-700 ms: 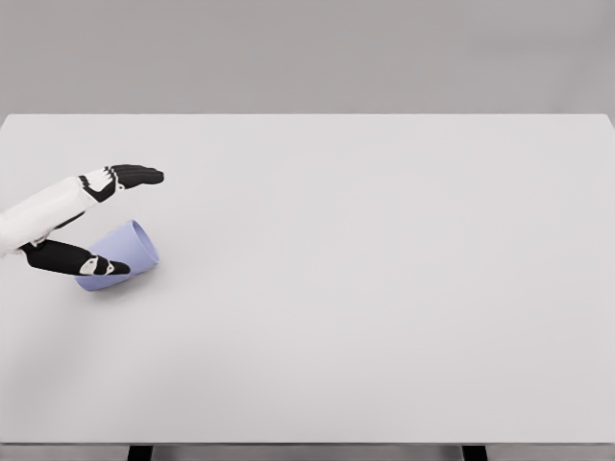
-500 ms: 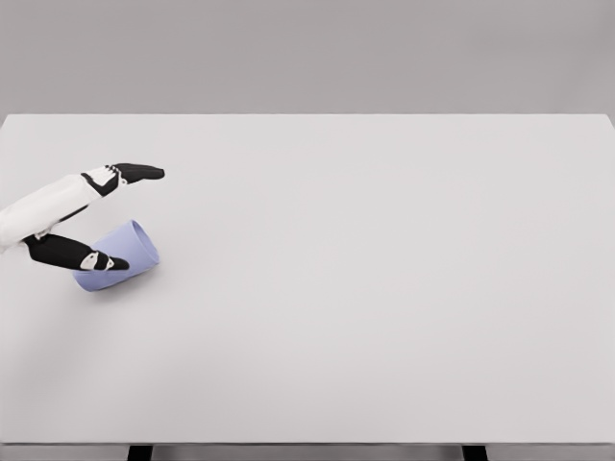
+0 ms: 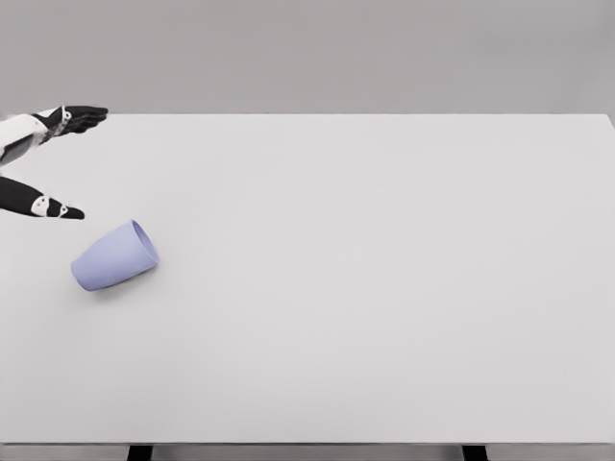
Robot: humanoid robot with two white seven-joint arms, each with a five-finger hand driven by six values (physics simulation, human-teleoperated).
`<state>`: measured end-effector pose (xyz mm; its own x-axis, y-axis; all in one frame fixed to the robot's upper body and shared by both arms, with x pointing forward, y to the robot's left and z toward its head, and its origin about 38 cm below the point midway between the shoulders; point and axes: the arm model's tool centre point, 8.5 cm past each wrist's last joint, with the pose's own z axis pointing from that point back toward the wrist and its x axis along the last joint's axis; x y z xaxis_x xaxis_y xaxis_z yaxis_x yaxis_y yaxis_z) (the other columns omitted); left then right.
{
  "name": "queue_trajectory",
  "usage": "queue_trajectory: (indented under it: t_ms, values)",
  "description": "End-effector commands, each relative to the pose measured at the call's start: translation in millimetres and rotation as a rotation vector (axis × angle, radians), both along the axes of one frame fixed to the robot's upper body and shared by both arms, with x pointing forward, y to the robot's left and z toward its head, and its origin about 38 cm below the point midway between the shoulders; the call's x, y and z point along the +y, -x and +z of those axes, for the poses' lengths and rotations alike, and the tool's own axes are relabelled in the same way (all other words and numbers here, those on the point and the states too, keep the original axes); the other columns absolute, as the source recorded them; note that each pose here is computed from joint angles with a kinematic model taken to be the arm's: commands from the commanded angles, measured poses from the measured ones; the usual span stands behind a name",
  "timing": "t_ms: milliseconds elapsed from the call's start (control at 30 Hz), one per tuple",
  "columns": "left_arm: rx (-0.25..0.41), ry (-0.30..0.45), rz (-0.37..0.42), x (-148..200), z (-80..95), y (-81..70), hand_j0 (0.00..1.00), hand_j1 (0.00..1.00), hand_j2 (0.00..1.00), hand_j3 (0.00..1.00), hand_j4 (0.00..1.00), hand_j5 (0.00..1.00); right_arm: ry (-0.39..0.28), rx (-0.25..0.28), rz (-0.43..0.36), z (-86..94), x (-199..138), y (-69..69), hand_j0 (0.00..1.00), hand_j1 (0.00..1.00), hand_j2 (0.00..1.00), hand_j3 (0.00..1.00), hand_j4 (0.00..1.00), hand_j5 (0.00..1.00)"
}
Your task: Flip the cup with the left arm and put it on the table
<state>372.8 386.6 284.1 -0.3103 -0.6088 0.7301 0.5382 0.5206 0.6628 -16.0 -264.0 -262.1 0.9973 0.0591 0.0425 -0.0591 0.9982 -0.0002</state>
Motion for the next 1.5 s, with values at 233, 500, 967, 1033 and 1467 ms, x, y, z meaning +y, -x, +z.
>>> queue_trajectory:
  t_ms: [233,500,967,1033,1467]
  values:
    - [0.228,0.17,0.072,-21.0,-68.7,5.8,1.0,1.0,1.0,1.0,1.0,1.0,0.0,0.0,0.0,0.0,0.0,0.0,1.0,1.0,1.0,1.0,1.0,1.0]
    - [0.155,0.043,0.153,-17.9,-95.8,11.6,1.0,1.0,1.0,1.0,1.0,1.0,0.0,0.0,0.0,0.0,0.0,0.0,1.0,1.0,1.0,1.0,1.0,1.0]
    - [0.207,-0.029,0.182,-38.9,-133.5,14.6,1.0,1.0,1.0,1.0,1.0,1.0,0.0,0.0,0.0,0.0,0.0,0.0,1.0,1.0,1.0,1.0,1.0,1.0]
    - [0.205,-0.034,0.193,-36.4,-134.7,13.8,1.0,1.0,1.0,1.0,1.0,1.0,0.0,0.0,0.0,0.0,0.0,0.0,1.0,1.0,1.0,1.0,1.0,1.0]
    - [0.182,-0.093,0.25,-23.0,-144.7,9.4,1.0,1.0,1.0,1.0,1.0,1.0,0.0,0.0,0.0,0.0,0.0,0.0,1.0,1.0,1.0,1.0,1.0,1.0]
